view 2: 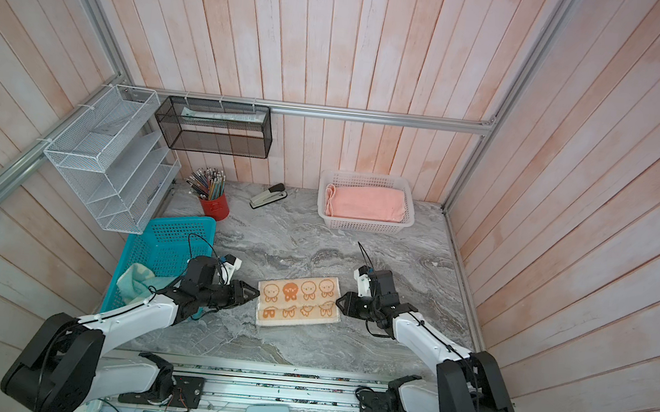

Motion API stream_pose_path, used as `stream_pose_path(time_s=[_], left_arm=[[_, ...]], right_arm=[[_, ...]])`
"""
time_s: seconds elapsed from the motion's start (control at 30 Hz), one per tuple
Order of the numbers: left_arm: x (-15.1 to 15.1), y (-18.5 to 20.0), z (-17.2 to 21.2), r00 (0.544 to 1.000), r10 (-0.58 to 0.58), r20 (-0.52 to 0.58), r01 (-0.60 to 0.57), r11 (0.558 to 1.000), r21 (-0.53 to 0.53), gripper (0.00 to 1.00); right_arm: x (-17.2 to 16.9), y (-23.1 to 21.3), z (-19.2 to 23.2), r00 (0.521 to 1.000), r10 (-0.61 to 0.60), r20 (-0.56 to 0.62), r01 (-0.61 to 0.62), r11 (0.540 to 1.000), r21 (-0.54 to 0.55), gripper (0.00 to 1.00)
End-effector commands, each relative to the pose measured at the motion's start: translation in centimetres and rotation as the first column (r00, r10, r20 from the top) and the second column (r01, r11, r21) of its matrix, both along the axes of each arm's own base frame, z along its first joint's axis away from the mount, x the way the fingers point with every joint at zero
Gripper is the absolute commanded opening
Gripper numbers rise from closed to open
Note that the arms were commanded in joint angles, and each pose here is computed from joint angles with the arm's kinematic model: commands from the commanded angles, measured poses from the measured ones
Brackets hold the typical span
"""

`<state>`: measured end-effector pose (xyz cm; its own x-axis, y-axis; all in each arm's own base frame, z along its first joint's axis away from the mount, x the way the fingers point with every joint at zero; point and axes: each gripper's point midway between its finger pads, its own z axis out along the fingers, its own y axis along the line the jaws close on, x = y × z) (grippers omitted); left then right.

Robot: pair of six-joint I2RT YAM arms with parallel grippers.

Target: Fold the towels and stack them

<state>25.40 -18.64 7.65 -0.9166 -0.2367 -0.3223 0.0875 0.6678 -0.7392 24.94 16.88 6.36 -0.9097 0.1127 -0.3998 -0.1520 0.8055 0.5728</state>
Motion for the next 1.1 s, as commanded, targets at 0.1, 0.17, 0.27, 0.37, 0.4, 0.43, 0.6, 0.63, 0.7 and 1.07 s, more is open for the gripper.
stream_pose_path(time_s=[0.1,0.17,0.27,0.37,0.4,0.43,0.6,0.63,0.7,1.07], left_arm=[[-0.8,0.7,-0.8,0.986,0.091,-0.136,-0.091,0.996,0.006,0.37],[-0.8,0.4,-0.9,0.982,0.093,-0.166,-0.093,0.996,0.006,0.37],[-0.7,-0.2,-1.2,0.976,0.093,-0.197,-0.093,0.996,0.006,0.37],[-0.8,-1.0,-1.7,0.969,0.081,-0.234,-0.082,0.997,0.008,0.38],[-0.8,-1.3,-1.9,0.967,0.077,-0.242,-0.077,0.997,0.009,0.38],[-0.8,-1.7,-2.2,0.965,0.072,-0.252,-0.072,0.997,0.01,0.39],[-0.3,-2.6,-3.0,0.959,0.07,-0.276,-0.074,0.997,-0.006,0.39],[-0.1,-2.7,-3.0,0.959,0.069,-0.275,-0.074,0.997,-0.006,0.39],[0.1,-2.8,-3.0,0.96,0.07,-0.271,-0.073,0.997,-0.003,0.36],[0.4,-2.1,-1.4,0.97,0.075,-0.23,-0.066,0.997,0.048,0.0]], right_arm=[[0.0,-0.7,0.3,0.998,-0.051,-0.022,0.05,0.998,-0.029,0.4],[0.7,-0.4,0.0,0.998,-0.043,-0.035,0.041,0.998,-0.036,0.41],[1.5,0.2,-0.7,0.998,-0.011,-0.07,0.007,0.999,-0.051,0.42],[2.6,0.6,-1.3,0.997,-0.005,-0.083,-0.001,0.998,-0.069,0.43],[2.9,0.7,-1.3,0.997,-0.001,-0.082,-0.004,0.998,-0.068,0.43],[3.2,1.0,-1.2,0.997,0.004,-0.078,-0.009,0.998,-0.064,0.43],[4.0,1.6,-1.6,0.996,0.028,-0.088,-0.033,0.998,-0.06,0.44],[3.9,1.7,-1.8,0.995,0.036,-0.097,-0.042,0.997,-0.059,0.42],[3.9,1.9,-2.0,0.993,0.048,-0.105,-0.054,0.997,-0.055,0.32],[4.1,1.9,1.0,0.997,0.058,-0.047,-0.06,0.997,-0.051,0.0]])
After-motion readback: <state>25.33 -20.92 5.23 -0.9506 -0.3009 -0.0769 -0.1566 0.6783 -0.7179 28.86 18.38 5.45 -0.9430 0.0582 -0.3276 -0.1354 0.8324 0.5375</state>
